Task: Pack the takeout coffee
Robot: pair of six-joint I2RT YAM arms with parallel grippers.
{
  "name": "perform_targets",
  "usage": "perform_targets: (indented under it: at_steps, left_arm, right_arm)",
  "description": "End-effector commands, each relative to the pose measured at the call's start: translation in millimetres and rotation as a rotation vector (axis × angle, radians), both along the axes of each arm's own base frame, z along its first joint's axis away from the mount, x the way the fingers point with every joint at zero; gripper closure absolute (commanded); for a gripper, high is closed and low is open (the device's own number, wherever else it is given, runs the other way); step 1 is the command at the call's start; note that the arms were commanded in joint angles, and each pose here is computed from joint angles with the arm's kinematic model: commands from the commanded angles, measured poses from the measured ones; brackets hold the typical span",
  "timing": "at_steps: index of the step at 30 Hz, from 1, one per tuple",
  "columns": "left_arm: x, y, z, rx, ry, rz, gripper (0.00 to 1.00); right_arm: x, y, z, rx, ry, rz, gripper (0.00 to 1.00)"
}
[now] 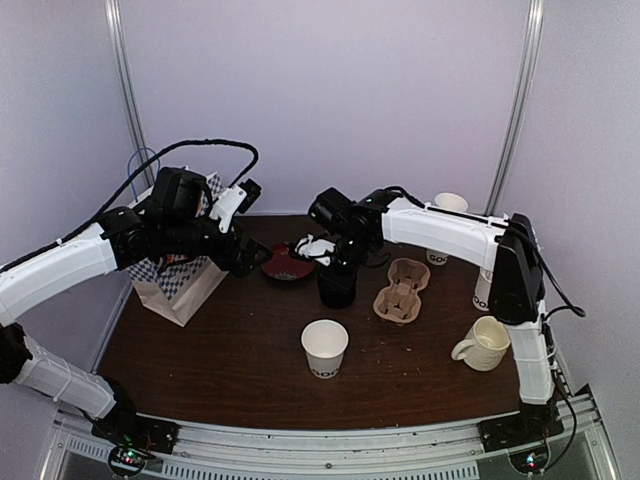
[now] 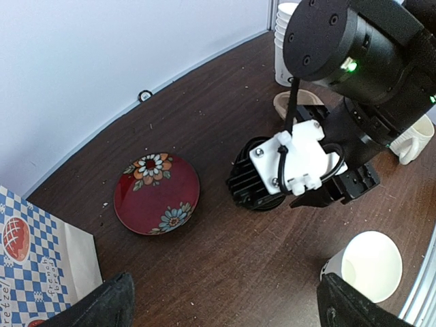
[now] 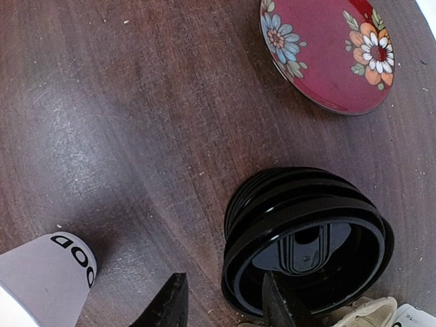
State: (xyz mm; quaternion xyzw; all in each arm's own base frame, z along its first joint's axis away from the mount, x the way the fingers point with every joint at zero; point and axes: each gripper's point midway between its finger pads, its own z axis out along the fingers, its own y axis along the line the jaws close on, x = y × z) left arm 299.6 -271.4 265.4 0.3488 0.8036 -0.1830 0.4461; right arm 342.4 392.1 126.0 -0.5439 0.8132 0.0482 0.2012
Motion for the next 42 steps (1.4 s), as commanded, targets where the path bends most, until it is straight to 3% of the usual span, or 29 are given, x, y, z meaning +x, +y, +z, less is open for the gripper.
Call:
perform_targets:
  at_steps: [1,6,28,37,42]
  left_arm:
    - [5,-2,17,-0.033,-0.029,0.007,0.02]
    - [4,-2,18,-0.036,-0.033,0.003,0.02]
    - [3,-4,17,-0.041,-0.023,-0.009,0.03]
    - [4,-4,14,-0.032,-0.024,-0.009,0.03]
    - [-3,-14,9,-0.058,-0.023,-0.077,0.08]
  right_arm:
    - [8,0,-5,-0.010,-0.005,-0.031,0.60]
    - [9,1,-14,-0.025,0.005,-0.037,0.61]
    - [19,-3,-12,-0.016,-0.001,-0.091,0.90]
    - [2,-13,52,0.083,-0.041,-0.093,0.92]
    - [-20,-11,98,0.246,-0.003,-0.045,0.93]
